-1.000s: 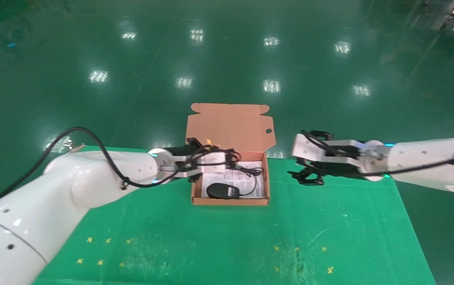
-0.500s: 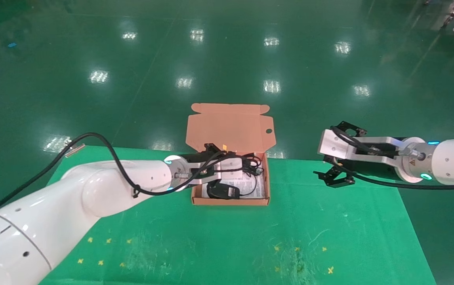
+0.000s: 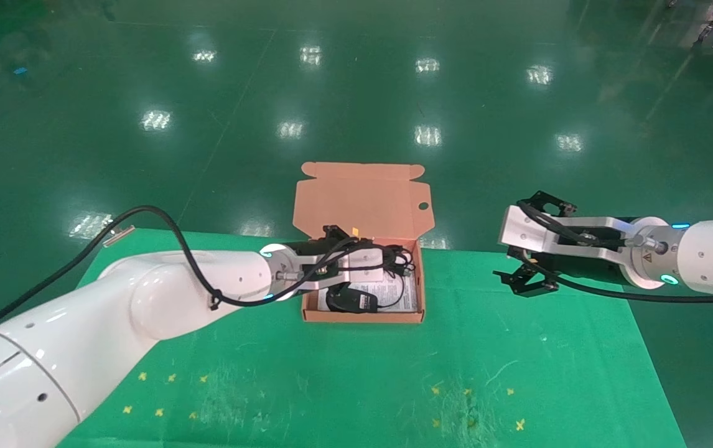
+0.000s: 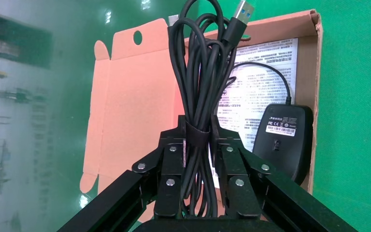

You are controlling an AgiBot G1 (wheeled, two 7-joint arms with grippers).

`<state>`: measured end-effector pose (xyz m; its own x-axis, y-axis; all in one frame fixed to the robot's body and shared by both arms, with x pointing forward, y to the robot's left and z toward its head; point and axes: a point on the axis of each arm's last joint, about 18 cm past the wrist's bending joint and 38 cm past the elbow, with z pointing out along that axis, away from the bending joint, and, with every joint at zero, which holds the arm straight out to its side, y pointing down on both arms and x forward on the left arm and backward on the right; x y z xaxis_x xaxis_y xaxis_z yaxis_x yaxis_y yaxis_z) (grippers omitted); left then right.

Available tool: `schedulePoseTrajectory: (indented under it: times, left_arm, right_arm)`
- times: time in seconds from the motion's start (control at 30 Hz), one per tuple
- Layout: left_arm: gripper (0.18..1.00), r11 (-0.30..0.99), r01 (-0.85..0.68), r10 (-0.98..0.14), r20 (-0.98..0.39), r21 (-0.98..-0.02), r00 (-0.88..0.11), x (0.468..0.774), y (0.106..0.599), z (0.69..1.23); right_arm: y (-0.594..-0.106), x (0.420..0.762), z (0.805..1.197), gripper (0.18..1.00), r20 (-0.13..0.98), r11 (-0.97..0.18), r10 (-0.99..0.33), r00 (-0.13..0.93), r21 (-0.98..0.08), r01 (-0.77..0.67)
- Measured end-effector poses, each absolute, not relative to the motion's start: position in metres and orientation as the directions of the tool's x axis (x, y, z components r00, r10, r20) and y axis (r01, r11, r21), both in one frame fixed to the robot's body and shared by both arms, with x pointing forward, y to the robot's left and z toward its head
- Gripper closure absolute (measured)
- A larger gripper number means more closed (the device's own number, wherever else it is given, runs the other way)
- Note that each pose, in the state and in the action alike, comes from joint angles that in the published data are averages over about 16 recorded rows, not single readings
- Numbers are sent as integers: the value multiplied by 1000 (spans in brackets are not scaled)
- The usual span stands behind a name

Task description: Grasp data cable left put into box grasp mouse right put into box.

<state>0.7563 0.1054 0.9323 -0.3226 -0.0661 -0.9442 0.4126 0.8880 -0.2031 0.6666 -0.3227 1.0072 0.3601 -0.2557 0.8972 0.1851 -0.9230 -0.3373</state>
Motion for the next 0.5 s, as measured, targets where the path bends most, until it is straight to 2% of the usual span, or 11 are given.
schedulePoseTrajectory:
  times: [0.3,0.5]
  left_arm:
    - [815,887,402,-122,-956,-226,-269,756,122,969]
    - [706,885,399,-174,-965,-240,-196,755,135,1012]
  right_arm:
    - [-316,668,1028,178,913,-920,-251,321,-328,214]
    - [-310,666,1056,178,934,-923,-233,271,-300,240]
